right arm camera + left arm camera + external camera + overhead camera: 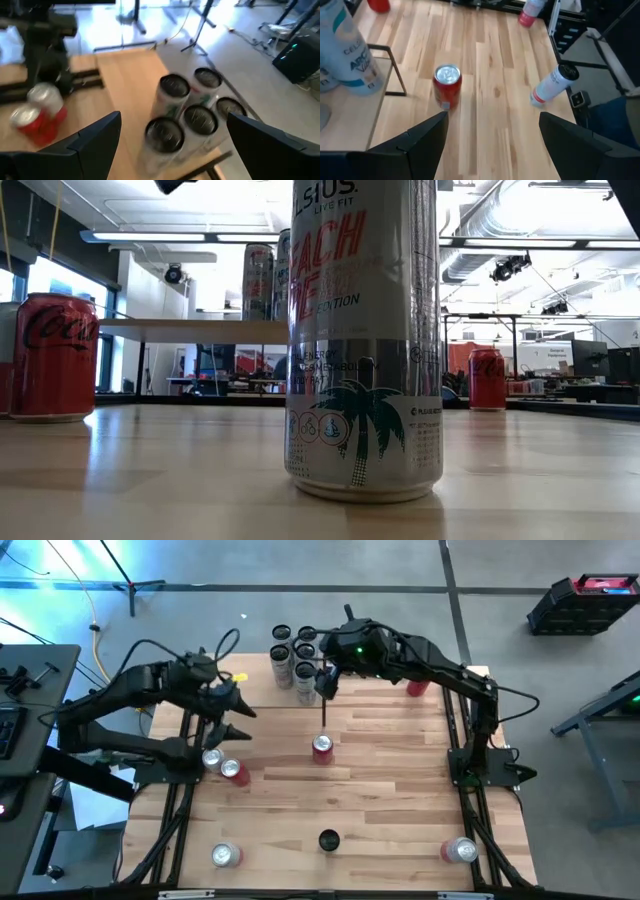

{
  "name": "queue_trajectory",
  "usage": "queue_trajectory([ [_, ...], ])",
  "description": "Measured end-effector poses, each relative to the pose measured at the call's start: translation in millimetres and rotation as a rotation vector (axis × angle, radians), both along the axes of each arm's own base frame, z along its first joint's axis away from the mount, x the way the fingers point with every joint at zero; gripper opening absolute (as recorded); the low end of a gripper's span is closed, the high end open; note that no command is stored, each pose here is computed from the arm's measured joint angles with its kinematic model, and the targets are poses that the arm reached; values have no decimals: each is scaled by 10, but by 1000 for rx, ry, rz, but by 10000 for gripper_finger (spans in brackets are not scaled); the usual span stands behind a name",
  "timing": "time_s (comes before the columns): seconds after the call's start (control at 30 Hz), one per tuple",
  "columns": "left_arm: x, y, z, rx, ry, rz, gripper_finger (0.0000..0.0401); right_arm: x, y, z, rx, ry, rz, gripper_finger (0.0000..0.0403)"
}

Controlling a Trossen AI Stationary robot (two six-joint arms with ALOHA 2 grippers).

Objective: Place canned beverage on shelf
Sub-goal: Put the pink soda can on the shelf aligned with the other pink soda cans

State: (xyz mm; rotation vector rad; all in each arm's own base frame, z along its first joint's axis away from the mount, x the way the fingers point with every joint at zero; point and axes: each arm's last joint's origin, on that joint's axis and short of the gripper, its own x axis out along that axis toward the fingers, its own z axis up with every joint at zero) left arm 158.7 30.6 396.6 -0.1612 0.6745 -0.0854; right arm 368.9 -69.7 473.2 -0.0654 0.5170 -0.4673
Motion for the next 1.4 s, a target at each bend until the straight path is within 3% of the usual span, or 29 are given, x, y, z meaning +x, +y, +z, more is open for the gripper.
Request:
queue_trajectory([
  [0.23,347,-268,128,-72,-183,-5,302,-293,220,63,-26,147,84,349],
  [0.53,1061,-669,147,-189,-429,28,302,-975,590,184,57,331,136,349],
  [0.67,1381,-800,97,-302,-529,25,310,-1201,805,259,93,321,180,349],
  [0.8,1574,-846,43,-400,-538,9,327,-1414,1055,365,148,245,237,349],
  [1.13,1756,-954,195,-328,-577,-149,344,-1665,1567,423,185,131,230,349],
  [1.4,1689,-1259,47,-237,-458,-294,342,-1630,1791,367,297,60,126,349],
])
